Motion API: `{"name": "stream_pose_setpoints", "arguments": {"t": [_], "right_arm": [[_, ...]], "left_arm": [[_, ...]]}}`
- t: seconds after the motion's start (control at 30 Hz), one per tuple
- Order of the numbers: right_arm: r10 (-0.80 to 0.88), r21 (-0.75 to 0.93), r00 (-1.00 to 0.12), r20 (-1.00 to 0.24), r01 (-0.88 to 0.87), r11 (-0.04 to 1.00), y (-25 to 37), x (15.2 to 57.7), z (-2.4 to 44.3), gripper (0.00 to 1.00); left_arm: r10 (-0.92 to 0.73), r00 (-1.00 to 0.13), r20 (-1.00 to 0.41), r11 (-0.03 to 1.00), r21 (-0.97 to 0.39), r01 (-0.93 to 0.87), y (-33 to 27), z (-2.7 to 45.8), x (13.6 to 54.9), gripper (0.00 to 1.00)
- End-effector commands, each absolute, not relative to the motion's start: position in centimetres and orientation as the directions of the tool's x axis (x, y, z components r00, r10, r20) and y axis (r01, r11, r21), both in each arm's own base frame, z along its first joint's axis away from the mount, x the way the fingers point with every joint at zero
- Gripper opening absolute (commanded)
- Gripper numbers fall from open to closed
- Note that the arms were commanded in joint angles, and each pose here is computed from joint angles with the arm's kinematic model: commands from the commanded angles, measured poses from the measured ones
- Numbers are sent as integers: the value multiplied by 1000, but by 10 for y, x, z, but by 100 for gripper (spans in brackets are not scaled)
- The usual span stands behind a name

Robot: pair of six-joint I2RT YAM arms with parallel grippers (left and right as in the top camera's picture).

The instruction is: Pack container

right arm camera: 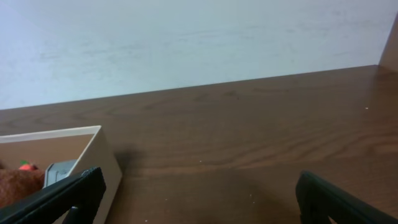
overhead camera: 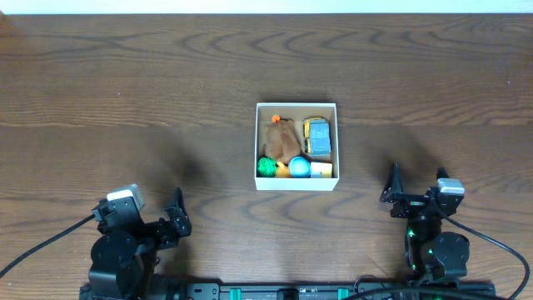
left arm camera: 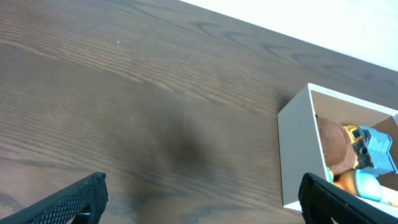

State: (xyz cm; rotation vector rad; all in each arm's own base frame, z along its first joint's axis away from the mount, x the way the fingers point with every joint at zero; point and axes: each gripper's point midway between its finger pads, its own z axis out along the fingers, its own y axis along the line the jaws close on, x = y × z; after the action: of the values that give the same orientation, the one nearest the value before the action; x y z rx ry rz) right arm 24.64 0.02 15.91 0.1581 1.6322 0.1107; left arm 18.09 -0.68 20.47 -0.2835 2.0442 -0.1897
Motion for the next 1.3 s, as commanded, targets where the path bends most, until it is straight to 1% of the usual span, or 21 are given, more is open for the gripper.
{"name": "stream_pose_setpoints", "arguments": {"t": [0.0, 0.73, 0.8, 0.93, 1.0, 1.13, 1.27], "right_arm": [[155, 154, -65, -986, 24, 988, 2, 246, 158, 99], [155, 154, -65, -986, 24, 988, 2, 246, 158, 99], [155, 154, -65, -986, 24, 988, 2, 246, 158, 99], [155, 154, -65, -986, 24, 988, 2, 246, 158, 99], [155, 154, -65, -986, 23, 988, 2, 246, 158, 99], [155, 154, -65, -986, 23, 988, 2, 246, 158, 99], [155, 154, -65, -986, 24, 988, 2, 246, 158, 99]], "left_arm": [[-287, -450, -846, 958, -259, -123, -7, 204, 181, 98], [-286, -450, -846, 958, -259, -122, -7, 204, 181, 98], [-230, -467, -854, 973, -192, -127, -1, 200, 178, 98], [-236, -519, -822, 971, -174, -166, 5, 185, 169, 98], [-254, -525, -812, 964, -170, -205, 11, 178, 167, 98], [-266, -494, -828, 956, -160, -247, 21, 169, 164, 98], [-204, -395, -896, 970, -129, -207, 23, 170, 175, 98]]}}
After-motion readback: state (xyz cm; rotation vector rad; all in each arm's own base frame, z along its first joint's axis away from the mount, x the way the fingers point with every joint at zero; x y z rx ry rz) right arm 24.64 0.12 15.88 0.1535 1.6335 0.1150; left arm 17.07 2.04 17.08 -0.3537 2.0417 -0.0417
